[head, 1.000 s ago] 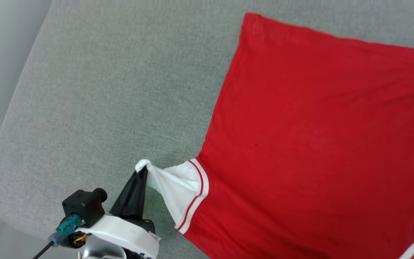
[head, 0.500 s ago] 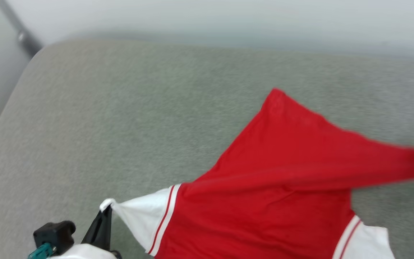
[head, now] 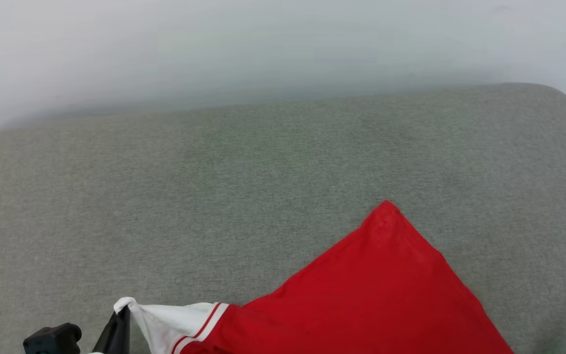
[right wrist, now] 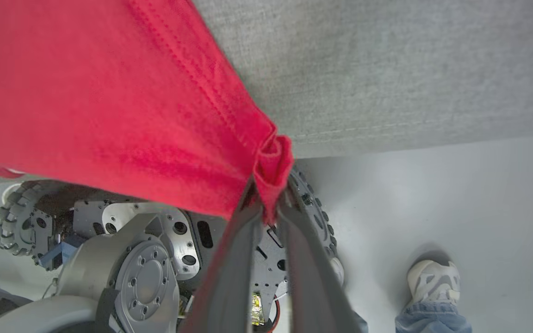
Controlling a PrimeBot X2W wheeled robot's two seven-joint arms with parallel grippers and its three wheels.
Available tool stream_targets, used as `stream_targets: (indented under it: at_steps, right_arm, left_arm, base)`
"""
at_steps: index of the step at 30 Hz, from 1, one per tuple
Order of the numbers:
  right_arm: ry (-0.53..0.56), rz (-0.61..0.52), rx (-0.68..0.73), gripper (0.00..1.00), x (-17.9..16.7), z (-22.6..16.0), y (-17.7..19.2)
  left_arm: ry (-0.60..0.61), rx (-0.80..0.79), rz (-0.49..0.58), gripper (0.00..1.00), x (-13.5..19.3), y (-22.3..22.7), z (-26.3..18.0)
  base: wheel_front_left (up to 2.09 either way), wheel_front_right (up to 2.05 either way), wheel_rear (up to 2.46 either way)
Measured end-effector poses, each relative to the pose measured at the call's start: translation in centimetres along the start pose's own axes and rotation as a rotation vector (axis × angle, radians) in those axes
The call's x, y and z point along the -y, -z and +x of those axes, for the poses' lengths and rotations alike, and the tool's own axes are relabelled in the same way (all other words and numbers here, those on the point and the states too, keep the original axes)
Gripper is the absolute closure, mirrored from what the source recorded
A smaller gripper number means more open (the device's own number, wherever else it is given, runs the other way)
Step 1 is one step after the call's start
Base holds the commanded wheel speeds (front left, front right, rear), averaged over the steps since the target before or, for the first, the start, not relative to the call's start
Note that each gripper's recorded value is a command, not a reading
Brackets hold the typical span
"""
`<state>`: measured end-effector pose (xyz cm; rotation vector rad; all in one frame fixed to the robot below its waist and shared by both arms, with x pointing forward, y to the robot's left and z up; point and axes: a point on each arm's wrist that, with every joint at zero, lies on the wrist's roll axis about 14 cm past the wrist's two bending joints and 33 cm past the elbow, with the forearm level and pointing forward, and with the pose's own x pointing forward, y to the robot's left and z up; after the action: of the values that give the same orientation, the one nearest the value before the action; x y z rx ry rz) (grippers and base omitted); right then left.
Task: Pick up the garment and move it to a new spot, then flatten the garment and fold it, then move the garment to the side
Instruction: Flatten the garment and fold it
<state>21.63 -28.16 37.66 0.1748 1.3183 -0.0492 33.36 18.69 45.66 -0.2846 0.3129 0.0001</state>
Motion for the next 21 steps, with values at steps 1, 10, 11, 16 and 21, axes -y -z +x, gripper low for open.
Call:
stream_targets:
  at_steps: [1,10,11,16,21]
  right_arm:
    - [-0.01,0.024,0.017,0.0,-0.1,0.1,0.2]
    - [0.0,0.035,0.494,0.0,-0.4,-2.6,-9.4]
    - [-0.003,0.028,0.559,0.0,-0.6,-3.1,-10.9]
    - [-0.043,-0.049,0.797,0.0,-3.1,-4.5,-17.8]
    - [-0.144,-0.178,0.759,0.0,-8.4,-1.9,-22.5]
  left_arm:
    - [0.003,-0.003,0.003,1.0,0.1,0.0,0.1]
    - [-0.002,-0.039,0.043,1.0,-0.4,0.1,1.1]
    - [-0.002,-0.041,0.042,1.0,-0.4,0.1,1.2]
    - [0.021,-0.021,0.047,1.0,0.3,-0.7,2.7]
    - [0.042,-0.014,0.051,1.0,1.0,-0.8,4.7]
  base:
    - [0.0,0.0,0.0]
    - [0.0,0.0,0.0]
    - [0.0,0.0,0.0]
    - [0.0,0.0,0.0]
    - [0.0,0.0,0.0]
